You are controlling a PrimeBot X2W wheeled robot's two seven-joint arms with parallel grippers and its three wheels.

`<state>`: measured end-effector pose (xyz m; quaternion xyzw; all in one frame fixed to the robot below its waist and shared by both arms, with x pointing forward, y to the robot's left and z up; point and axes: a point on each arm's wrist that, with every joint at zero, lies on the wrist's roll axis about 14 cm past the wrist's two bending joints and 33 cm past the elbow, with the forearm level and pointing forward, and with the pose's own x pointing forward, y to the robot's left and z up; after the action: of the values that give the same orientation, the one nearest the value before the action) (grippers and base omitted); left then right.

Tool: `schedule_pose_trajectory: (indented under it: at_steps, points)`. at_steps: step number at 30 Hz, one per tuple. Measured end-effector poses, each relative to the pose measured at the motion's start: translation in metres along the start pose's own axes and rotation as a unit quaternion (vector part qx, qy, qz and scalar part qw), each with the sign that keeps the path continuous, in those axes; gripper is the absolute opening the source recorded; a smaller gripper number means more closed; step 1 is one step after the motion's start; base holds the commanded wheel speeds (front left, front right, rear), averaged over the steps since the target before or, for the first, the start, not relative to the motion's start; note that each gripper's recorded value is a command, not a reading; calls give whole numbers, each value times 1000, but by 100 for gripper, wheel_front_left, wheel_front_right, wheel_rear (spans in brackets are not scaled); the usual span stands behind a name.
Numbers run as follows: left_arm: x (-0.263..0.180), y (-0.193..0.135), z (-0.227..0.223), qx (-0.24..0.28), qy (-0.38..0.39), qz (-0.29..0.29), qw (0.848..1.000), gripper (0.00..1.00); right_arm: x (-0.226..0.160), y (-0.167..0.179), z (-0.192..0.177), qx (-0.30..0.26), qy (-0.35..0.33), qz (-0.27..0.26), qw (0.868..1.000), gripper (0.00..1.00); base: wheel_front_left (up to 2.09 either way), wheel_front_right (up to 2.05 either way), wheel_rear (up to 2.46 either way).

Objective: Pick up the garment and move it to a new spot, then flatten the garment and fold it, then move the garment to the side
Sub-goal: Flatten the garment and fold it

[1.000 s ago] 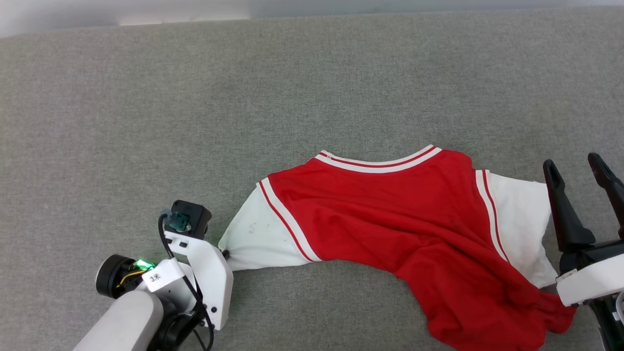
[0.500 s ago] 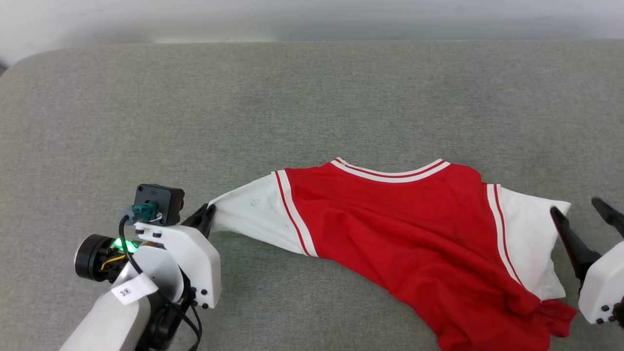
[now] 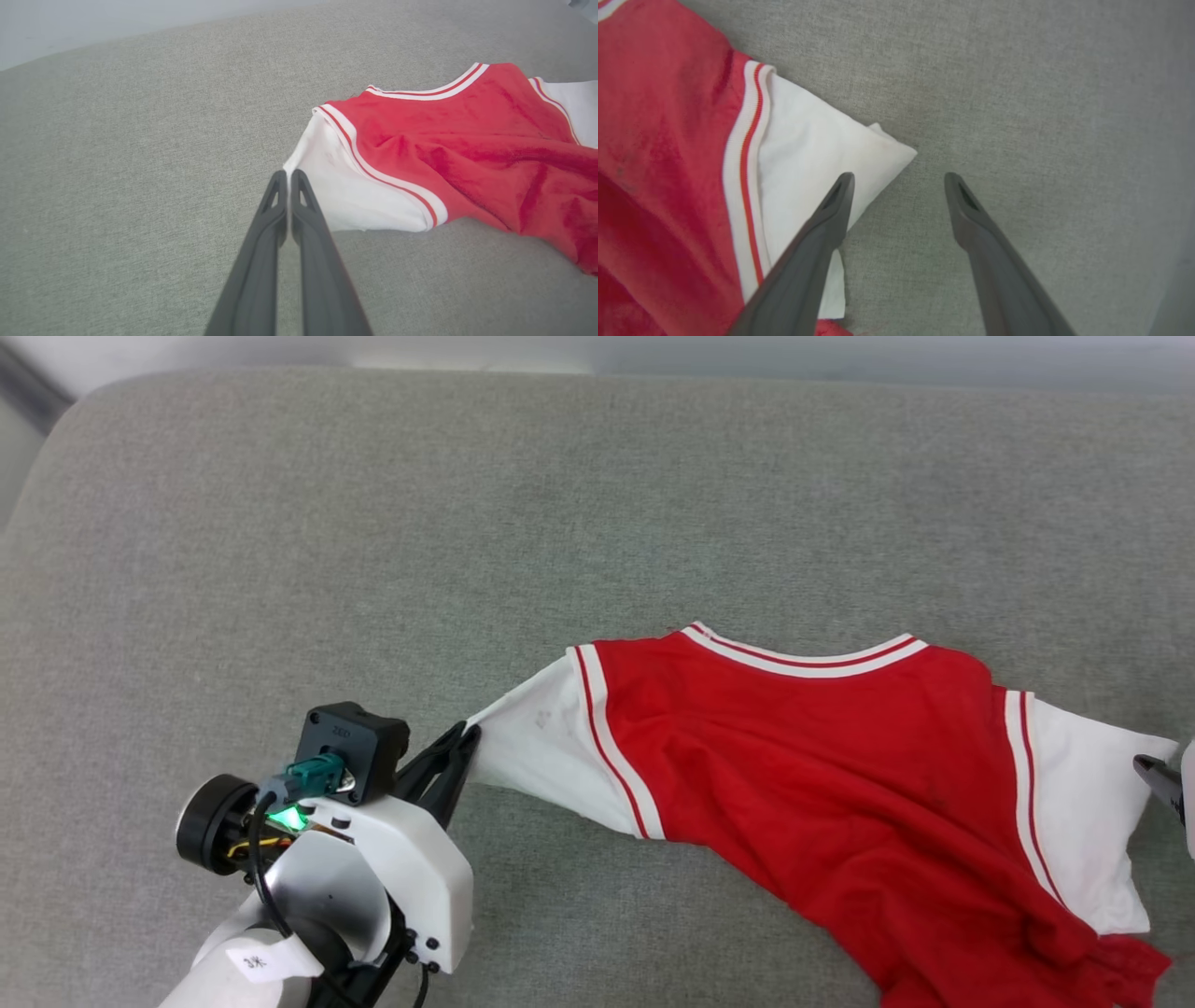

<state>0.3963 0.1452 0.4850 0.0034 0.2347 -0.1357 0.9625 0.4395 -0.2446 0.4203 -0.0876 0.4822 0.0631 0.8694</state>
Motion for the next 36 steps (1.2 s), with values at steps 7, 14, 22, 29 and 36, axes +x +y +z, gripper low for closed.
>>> schedule_pose_trajectory:
  at_steps: [7, 14, 22, 29, 36]
  points:
    - [-1, -2, 0, -4, 0, -4, 1000, 0, 32, 18, -12, -14, 69, 26, 997, 100, 0, 0, 0]
    - [1, 3, -10, -12, 12, 2, 1000, 0, 51, 30, -28, -34, 115, 40, 992, 100, 0, 0, 0]
    - [2, 8, -14, -16, 16, 9, 1000, 0, 57, 35, -36, -36, 121, 50, 991, 0, 0, 0, 0]
    - [-1, 16, 0, -14, -15, 21, 1000, 0, 40, 29, -8, -18, 40, 52, 998, 0, 0, 0, 0]
    - [-16, 27, 33, -2, -80, 44, 996, 0, -17, 8, 54, -5, -117, 37, 992, 0, 0, 0, 0]
